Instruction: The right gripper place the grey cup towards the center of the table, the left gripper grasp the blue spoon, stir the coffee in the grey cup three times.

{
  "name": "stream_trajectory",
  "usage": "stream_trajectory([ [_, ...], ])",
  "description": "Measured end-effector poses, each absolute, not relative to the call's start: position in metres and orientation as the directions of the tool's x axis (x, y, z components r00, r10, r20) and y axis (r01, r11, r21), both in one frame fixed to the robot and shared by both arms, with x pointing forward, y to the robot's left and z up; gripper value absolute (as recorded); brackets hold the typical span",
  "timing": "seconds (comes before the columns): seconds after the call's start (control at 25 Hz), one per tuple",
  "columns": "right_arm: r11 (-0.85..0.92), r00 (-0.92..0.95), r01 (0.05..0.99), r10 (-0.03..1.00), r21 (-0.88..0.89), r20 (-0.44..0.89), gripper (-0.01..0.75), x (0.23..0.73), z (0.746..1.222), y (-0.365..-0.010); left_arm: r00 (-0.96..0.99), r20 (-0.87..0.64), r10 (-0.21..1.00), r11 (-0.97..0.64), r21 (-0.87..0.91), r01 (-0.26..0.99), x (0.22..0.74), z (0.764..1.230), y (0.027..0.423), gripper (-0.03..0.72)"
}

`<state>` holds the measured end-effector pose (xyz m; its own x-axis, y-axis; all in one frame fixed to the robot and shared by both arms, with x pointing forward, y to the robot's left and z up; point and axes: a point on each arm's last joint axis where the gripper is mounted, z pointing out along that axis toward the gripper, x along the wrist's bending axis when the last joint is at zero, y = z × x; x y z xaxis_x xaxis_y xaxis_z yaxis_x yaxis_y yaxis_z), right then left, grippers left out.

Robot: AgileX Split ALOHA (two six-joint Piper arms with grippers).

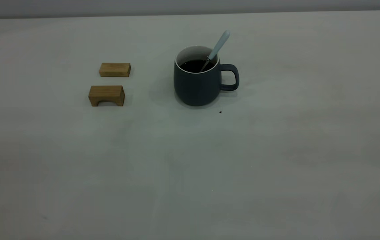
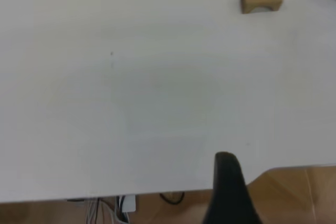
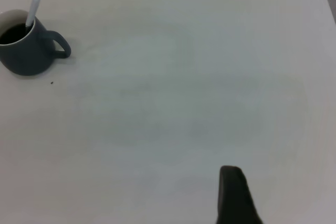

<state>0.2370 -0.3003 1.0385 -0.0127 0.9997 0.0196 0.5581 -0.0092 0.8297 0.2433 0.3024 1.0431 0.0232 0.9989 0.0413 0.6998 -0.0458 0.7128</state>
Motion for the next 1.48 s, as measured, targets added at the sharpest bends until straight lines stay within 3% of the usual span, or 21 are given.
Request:
stream_trajectory([
  [0.4, -0.009, -0.013, 0.558, 1.000, 0.830, 0.020, 0.500, 0.237, 1.038, -0.300, 0.014, 0.038, 0.999, -0.039, 0.780, 0.625, 0.223, 1.033, 0.302, 0.575],
  [1.48, -0.009, -0.013, 0.558, 1.000, 0.830, 0.020, 0.500, 0.237, 1.038, -0.300, 0.014, 0.038, 0.999, -0.039, 0.780, 0.625, 0.222, 1.033, 0.302, 0.575],
])
